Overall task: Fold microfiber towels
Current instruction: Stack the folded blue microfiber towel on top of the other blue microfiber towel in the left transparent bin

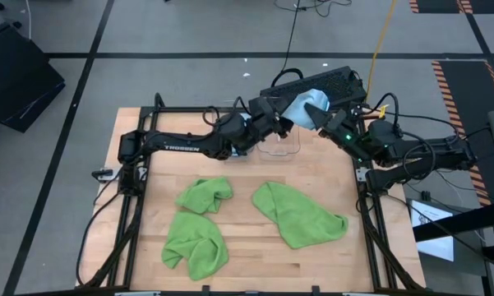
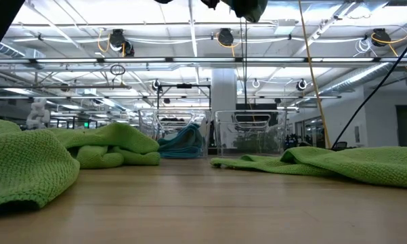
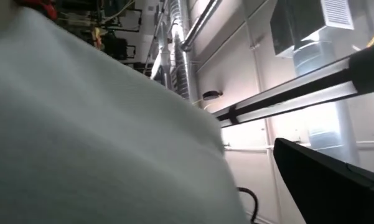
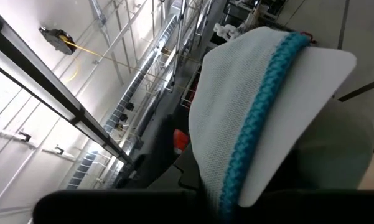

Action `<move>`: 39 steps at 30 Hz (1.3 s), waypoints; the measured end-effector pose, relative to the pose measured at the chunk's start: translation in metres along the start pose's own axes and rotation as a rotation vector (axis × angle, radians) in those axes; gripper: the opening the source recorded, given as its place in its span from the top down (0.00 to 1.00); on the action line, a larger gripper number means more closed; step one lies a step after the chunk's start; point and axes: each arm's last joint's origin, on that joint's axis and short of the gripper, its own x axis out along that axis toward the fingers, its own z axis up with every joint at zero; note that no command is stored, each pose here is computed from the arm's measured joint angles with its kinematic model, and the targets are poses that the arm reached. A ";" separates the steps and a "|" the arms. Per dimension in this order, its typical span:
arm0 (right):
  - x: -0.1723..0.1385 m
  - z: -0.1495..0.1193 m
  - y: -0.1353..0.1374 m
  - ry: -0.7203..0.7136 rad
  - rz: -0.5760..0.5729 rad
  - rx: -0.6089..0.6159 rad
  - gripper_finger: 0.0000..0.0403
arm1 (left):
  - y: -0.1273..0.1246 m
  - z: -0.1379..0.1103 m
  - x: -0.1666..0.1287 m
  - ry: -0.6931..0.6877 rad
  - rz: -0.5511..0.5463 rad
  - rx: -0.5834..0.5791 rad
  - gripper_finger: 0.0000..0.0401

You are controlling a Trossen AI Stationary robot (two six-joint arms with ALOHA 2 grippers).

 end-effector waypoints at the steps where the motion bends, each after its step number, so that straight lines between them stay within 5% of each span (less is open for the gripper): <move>1: 0.000 0.000 0.000 -0.001 0.000 -0.002 0.95 | 0.001 0.000 0.000 0.000 0.006 -0.002 0.07; 11: -0.001 0.001 0.002 0.016 0.022 -0.024 0.95 | 0.004 0.000 0.000 -0.001 0.032 -0.040 0.38; 29: -0.001 0.001 0.002 0.030 0.032 -0.041 0.94 | 0.002 0.006 0.002 -0.015 0.011 0.069 0.94; 33: -0.001 0.001 0.003 0.044 0.044 -0.038 0.84 | -0.003 0.008 0.003 -0.025 -0.035 0.098 0.96; 39: -0.009 0.010 0.005 0.060 0.052 -0.019 0.51 | -0.007 0.016 0.006 0.003 -0.096 0.209 0.97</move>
